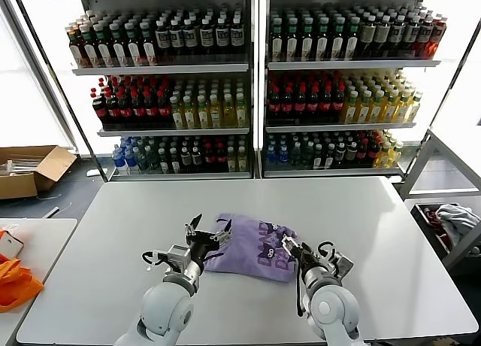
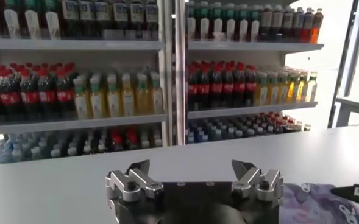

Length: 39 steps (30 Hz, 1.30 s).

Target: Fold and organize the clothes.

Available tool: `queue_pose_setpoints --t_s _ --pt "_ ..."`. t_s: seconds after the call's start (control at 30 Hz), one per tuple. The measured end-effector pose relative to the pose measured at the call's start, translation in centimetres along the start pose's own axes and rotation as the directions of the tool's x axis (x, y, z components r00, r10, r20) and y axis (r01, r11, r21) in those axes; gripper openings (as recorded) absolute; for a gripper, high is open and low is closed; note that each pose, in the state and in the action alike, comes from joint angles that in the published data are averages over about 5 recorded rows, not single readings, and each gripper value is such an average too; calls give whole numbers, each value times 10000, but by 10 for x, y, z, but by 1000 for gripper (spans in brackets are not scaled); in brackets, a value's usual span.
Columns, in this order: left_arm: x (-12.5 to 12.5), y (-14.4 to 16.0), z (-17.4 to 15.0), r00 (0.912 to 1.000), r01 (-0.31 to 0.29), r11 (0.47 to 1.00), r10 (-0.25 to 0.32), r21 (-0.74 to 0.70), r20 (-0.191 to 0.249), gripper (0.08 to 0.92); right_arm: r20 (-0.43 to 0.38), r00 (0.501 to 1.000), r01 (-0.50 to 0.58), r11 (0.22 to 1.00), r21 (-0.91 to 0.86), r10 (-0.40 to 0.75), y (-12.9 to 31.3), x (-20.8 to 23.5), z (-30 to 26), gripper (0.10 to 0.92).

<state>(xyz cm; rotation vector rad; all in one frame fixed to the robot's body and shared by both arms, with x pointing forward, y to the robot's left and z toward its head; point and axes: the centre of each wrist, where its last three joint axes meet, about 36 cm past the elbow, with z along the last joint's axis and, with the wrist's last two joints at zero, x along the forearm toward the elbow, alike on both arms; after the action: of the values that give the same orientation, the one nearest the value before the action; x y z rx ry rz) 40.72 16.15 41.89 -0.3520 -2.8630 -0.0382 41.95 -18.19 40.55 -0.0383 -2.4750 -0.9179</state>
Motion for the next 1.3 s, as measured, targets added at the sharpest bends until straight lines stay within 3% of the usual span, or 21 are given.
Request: queue_pose_setpoints --t_s 0.1,0.77,1.17,1.3 --pt "2 3 1 9999 113 9999 -113 -43 -57 823 -77 10000 -52 9997 -257 50 0 -6 0 713" --pt "11 13 5 9984 485 9988 -488 -95 -278 823 -568 9984 101 9972 744 -59 8 -5 -5 166" --pt "19 17 3 9971 711 9974 -709 69 -263 823 -343 9994 109 9137 4062 33 -7 -23 -51 138" --pt "22 18 3 9968 761 9970 -758 126 -245 822 -219 9997 48 8628 5054 72 -11 -37 -62 197"
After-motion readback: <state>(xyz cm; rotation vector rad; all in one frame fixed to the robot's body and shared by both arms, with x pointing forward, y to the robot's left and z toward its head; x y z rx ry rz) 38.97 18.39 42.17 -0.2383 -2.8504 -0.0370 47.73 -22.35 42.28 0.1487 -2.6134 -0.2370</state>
